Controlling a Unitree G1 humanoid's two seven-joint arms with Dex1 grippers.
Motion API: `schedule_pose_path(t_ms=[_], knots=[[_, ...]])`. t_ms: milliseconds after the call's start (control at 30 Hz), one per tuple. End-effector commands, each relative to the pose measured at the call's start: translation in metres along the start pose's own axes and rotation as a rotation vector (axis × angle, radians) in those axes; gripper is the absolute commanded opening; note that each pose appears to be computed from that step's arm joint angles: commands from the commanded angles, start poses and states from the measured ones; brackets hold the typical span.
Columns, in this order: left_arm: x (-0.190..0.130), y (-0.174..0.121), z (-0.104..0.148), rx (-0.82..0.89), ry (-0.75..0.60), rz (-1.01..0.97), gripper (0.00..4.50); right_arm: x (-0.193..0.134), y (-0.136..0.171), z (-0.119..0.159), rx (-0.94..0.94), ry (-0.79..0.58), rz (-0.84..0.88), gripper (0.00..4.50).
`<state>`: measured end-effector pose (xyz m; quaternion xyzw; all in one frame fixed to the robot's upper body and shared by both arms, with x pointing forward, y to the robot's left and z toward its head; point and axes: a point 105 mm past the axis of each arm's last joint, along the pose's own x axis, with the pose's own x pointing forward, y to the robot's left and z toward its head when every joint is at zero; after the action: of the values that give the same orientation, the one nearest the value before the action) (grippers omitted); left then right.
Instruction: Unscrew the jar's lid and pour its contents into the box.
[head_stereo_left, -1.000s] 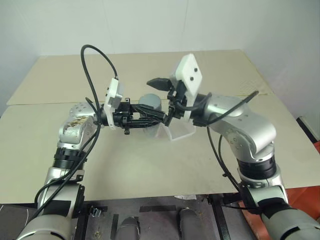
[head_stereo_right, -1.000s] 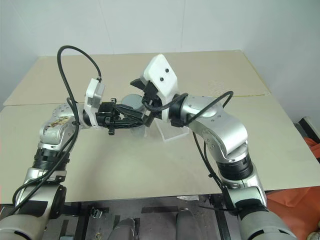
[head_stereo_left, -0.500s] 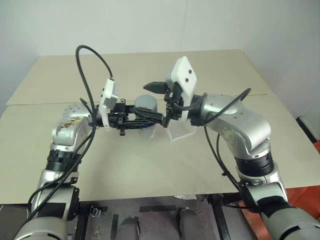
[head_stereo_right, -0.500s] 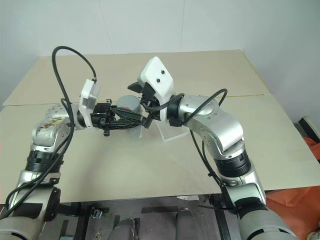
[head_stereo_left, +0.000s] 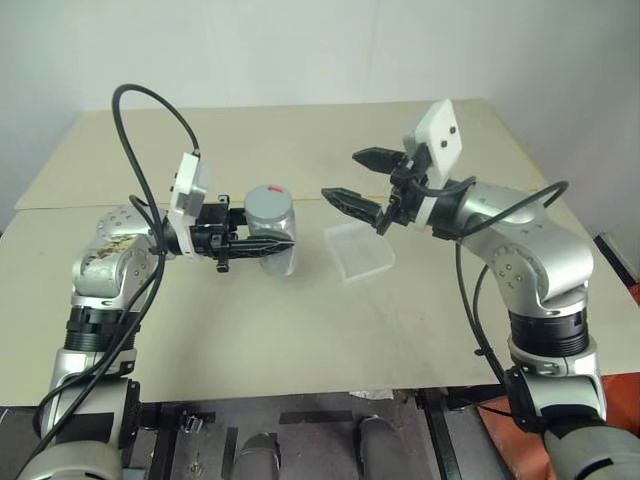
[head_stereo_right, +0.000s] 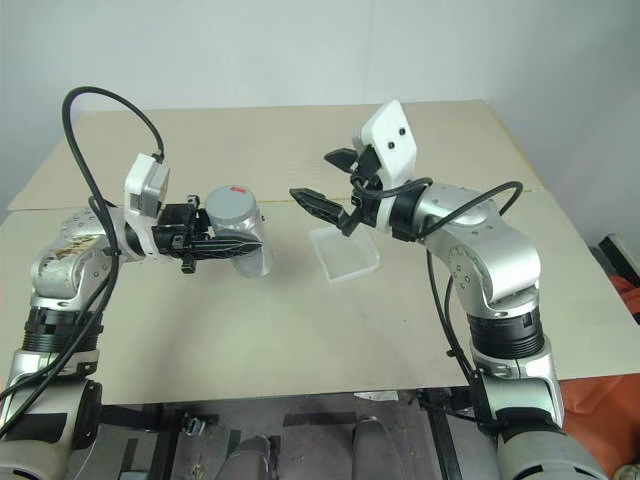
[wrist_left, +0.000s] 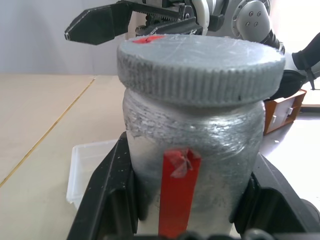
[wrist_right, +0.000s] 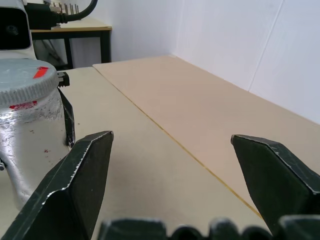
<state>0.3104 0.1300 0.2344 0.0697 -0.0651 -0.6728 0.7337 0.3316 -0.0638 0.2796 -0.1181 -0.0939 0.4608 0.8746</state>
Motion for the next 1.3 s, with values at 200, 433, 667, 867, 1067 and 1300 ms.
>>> schedule_pose_path(t_ms=[200, 433, 667, 867, 1067, 1300], knots=[[0.014, 0.008, 0.003, 0.044, -0.033, 0.011, 1.91, -0.008, 0.017, 0.043, -0.074, -0.132, 0.084, 4.42], [0.029, 0.015, -0.002, 0.034, -0.058, -0.004, 1.91, 0.004, 0.052, 0.056, -0.093, -0.169, 0.207, 4.42], [0.035, 0.014, 0.002, 0.043, -0.066, -0.043, 1.91, 0.034, 0.063, 0.045, -0.118, -0.123, 0.233, 4.42], [0.032, 0.013, 0.004, 0.051, -0.065, -0.044, 1.91, 0.043, 0.057, 0.038, -0.114, -0.100, 0.211, 4.42], [0.027, 0.011, 0.005, 0.058, -0.059, -0.036, 1.91, 0.036, 0.042, 0.029, -0.092, -0.080, 0.164, 4.42], [0.024, 0.012, 0.006, 0.063, -0.054, -0.031, 1.91, 0.025, 0.029, 0.022, -0.085, -0.056, 0.115, 4.42]])
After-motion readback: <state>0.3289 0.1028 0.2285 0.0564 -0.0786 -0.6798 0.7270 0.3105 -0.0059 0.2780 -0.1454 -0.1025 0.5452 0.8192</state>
